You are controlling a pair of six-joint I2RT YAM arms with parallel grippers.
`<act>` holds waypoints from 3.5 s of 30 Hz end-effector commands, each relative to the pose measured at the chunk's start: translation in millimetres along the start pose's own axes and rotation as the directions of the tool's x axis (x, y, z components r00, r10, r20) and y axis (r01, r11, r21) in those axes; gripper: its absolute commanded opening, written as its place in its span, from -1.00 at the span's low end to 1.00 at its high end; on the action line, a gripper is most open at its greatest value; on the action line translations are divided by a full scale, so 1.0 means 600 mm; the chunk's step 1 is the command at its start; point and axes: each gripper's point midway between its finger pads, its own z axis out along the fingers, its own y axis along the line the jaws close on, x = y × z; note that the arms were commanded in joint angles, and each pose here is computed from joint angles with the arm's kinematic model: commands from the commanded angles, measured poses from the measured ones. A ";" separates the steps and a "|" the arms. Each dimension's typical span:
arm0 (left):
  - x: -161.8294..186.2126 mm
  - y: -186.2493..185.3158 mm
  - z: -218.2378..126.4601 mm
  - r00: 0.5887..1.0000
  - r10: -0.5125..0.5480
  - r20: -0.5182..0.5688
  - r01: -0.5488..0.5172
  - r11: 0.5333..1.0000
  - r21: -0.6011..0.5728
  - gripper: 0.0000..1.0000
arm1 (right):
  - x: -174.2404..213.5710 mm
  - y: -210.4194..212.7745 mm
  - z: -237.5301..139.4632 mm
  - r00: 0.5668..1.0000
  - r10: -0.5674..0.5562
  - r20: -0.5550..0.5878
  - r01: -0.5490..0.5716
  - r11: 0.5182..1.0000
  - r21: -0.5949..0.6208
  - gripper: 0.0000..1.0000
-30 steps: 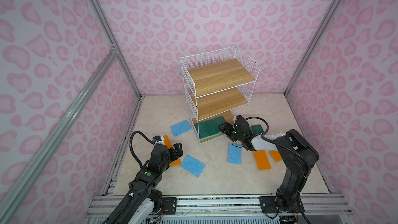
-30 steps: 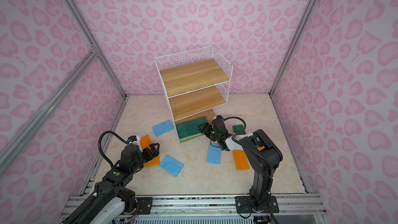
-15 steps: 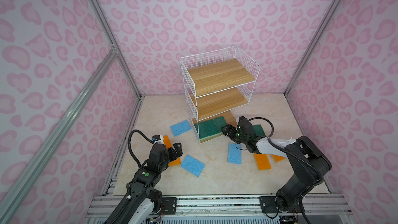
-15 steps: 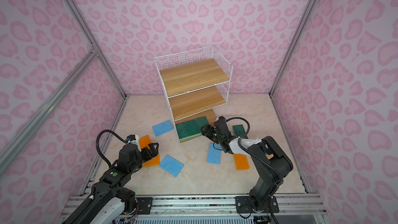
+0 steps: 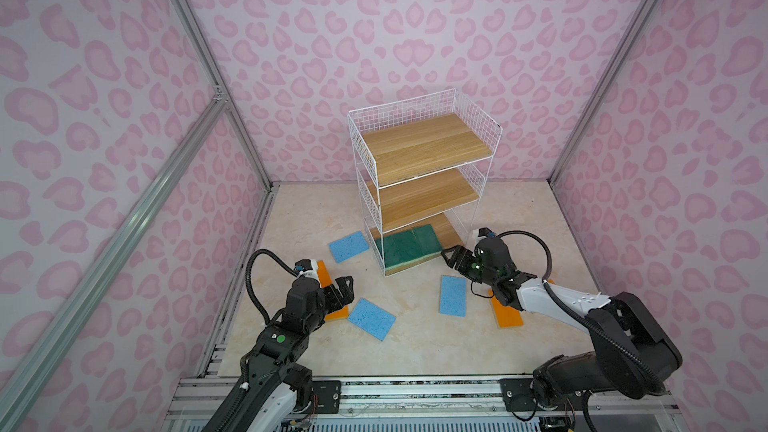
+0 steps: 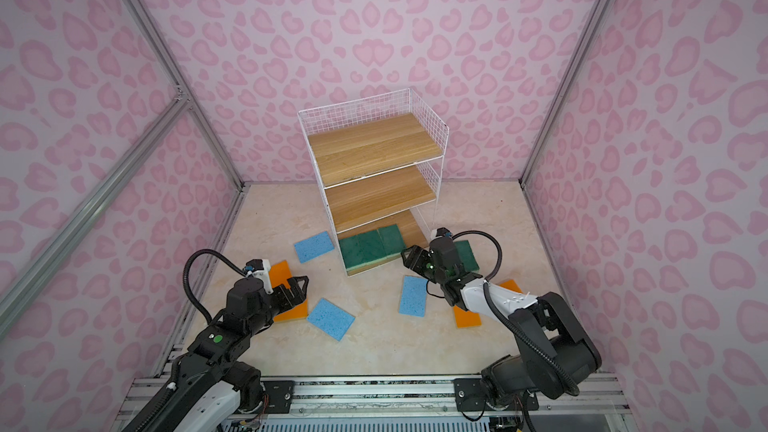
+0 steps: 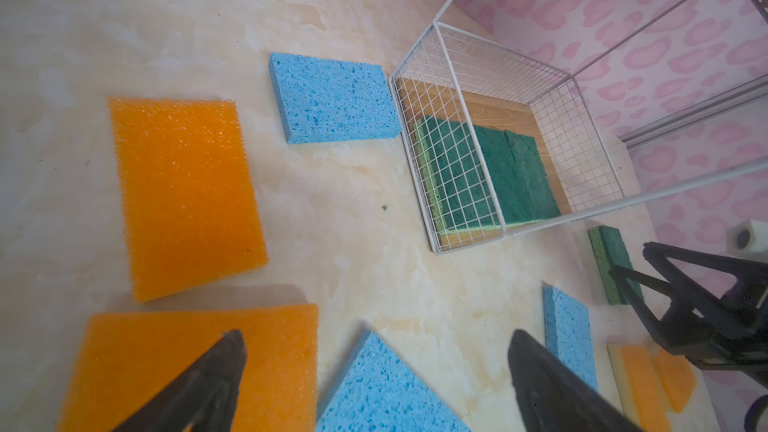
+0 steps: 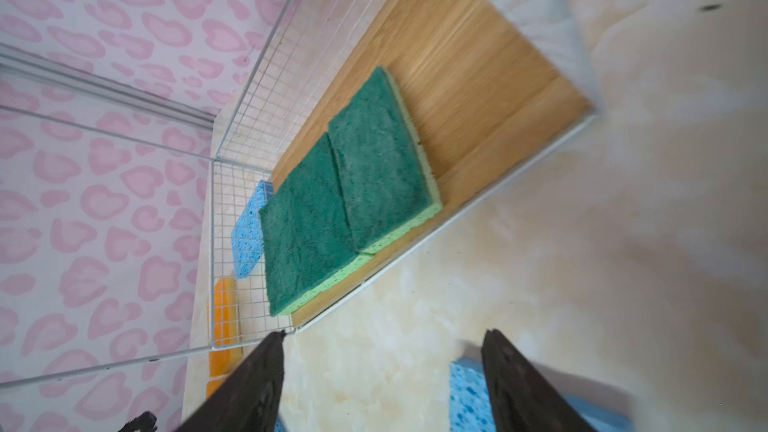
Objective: Place and organize the cleaning sponges onto the shelf
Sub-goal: 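Release the sponge and withdraw the right gripper from the shelf, then lower the right gripper onto the green sponge on the table and grasp it, then lift the green sponge with the right gripper and carry it toward the shelf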
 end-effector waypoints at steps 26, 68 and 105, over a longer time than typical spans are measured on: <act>0.036 -0.095 0.046 0.989 0.144 -0.043 -0.143 0.989 0.028 1.00 | -0.108 -0.237 -0.126 0.936 0.305 0.174 -0.335 0.926 0.176 0.39; 0.015 -0.094 0.046 0.986 0.168 -0.013 -0.169 0.985 -0.024 0.97 | -0.110 -0.312 -0.077 0.913 0.338 0.228 -0.391 0.885 0.252 -0.72; 0.036 -0.037 0.027 0.998 0.055 -0.005 -0.056 0.997 -0.048 0.95 | -0.035 -0.116 -0.118 0.980 0.166 0.111 -0.178 0.978 0.108 -1.00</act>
